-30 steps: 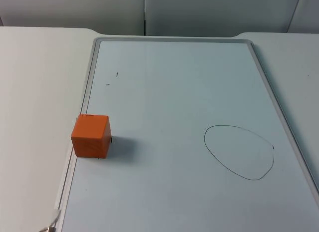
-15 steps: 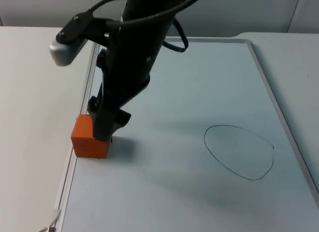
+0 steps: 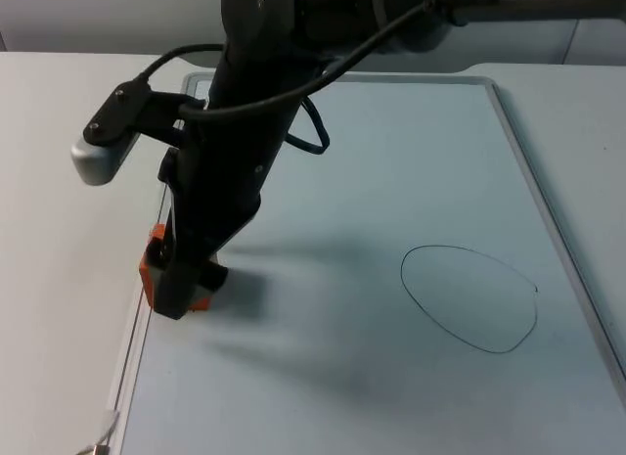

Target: Pick up one cube with the left hand and another cube with the right hand. First place the cube in the right hand at the target position, then stack the cube in the left hand on top.

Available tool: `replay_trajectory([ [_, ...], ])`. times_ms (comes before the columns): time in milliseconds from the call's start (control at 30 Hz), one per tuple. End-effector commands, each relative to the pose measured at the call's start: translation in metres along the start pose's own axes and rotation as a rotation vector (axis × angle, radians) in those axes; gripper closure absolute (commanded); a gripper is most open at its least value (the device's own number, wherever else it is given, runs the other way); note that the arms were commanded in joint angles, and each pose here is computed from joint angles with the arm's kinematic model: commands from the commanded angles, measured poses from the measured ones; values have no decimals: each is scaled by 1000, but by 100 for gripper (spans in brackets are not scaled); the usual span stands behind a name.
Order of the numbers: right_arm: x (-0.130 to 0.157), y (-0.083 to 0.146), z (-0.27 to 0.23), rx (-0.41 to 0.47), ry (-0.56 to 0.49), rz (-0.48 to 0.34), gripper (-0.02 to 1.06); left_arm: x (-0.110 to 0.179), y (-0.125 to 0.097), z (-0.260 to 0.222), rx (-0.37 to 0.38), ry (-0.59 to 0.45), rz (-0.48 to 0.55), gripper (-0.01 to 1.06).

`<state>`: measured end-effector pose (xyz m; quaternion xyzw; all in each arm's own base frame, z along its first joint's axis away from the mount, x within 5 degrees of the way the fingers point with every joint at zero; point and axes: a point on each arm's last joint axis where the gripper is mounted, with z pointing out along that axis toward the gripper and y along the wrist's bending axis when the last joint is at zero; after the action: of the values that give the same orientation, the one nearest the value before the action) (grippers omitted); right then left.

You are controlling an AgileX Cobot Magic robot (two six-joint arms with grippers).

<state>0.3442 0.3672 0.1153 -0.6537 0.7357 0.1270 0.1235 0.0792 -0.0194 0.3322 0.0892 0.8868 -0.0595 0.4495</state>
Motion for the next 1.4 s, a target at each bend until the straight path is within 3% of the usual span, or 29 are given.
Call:
replay_trajectory([
  [0,-4,1,-1,5,-22,-12,12,-1,-1,2,10,-9,-6,105],
  [67,-4,1,-1,6,-23,-17,15,-1,-1,2,10,-9,-6,105],
  [200,-4,1,-1,6,-23,-34,42,-1,-1,2,10,-9,-6,105],
  [233,-4,1,-1,6,-23,-34,42,-1,-1,2,10,-9,-6,105],
  [367,-4,2,-2,0,-14,-28,78,-1,-1,2,10,-9,-6,105],
  [400,-4,2,-2,0,-14,-28,78,-1,-1,2,10,-9,-6,105],
  [467,-5,3,-8,-1,-13,-28,99,-1,-1,2,8,-9,-5,105],
  [500,-6,3,-15,0,-9,-30,105,-1,-1,2,8,-9,-5,105],
  [733,-13,8,-94,113,31,-13,105,-1,-1,2,8,-7,-5,105],
  [833,-18,16,-160,200,-57,32,105,-1,-1,2,8,-7,-5,105],
  [867,-18,16,-160,200,-57,32,105,-1,-1,2,8,-7,-5,105],
  [1000,-15,38,-245,313,-144,36,105,-1,-1,2,8,-7,-1,105],
  [1067,-13,43,-260,333,-156,54,105,-1,-1,2,8,-7,-1,105],
  [1233,2,67,-313,381,-188,124,105,-1,-1,2,8,-7,7,105],
  [1367,14,76,-346,432,-262,244,105,-1,-1,2,8,-7,25,105],
])
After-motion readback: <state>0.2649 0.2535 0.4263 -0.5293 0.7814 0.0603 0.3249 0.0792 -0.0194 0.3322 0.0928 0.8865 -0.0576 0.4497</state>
